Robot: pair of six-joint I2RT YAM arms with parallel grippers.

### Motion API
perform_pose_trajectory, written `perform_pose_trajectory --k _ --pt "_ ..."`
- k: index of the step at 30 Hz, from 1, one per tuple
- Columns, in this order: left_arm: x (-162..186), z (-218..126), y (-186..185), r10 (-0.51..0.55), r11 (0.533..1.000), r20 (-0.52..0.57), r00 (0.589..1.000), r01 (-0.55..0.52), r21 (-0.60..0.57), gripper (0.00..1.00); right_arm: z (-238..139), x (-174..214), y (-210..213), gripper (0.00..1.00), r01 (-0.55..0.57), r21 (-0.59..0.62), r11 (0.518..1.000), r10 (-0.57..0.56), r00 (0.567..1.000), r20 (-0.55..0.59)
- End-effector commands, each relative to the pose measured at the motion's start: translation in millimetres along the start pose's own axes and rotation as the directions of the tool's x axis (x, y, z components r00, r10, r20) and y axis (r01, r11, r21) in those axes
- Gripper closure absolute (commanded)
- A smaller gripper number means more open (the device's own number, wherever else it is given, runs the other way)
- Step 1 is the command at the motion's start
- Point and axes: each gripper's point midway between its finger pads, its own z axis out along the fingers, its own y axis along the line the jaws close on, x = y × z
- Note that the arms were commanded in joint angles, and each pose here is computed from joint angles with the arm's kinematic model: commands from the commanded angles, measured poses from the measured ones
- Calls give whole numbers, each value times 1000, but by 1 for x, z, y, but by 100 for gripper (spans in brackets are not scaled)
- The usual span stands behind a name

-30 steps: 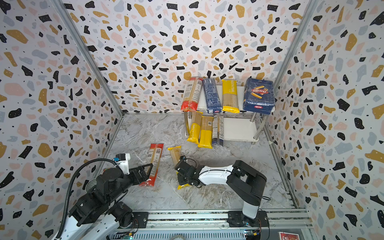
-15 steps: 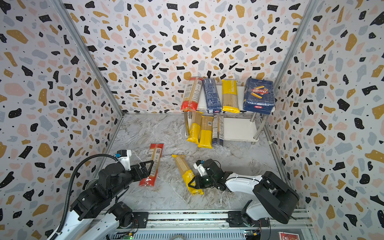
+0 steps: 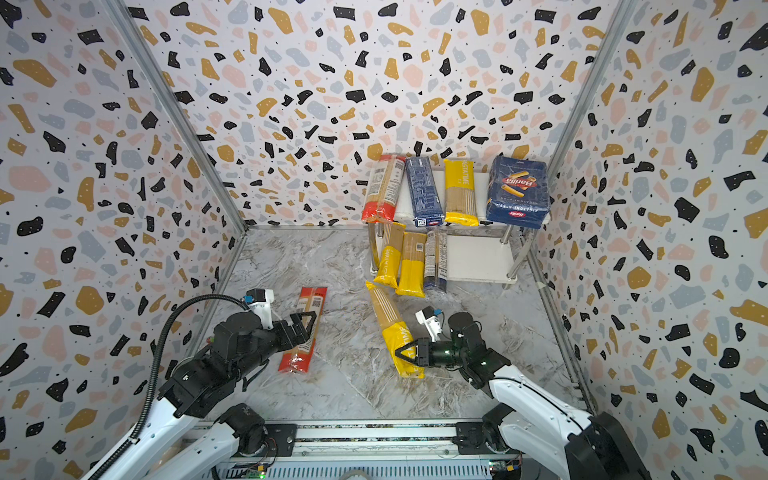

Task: Place and organize the pasta boxes and bags onto the shelf
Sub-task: 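Carry the yellow-banded bag to the lower shelf while the left gripper draws back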

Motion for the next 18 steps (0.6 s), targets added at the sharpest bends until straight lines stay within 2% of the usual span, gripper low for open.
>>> perform_pose_trajectory --k 1,10,18 --pt "-20 0 -23 8 997 48 999 -12 78 1 -21 -24 33 81 139 -58 989 -135 988 68" --pt "-32 12 -39 71 994 37 997 -74 85 0 -62 -72 15 82 126 70 990 -138 969 205" --pt "-20 29 -52 85 985 -23 996 -80 154 1 -92 -132 5 82 111 145 983 -150 943 296"
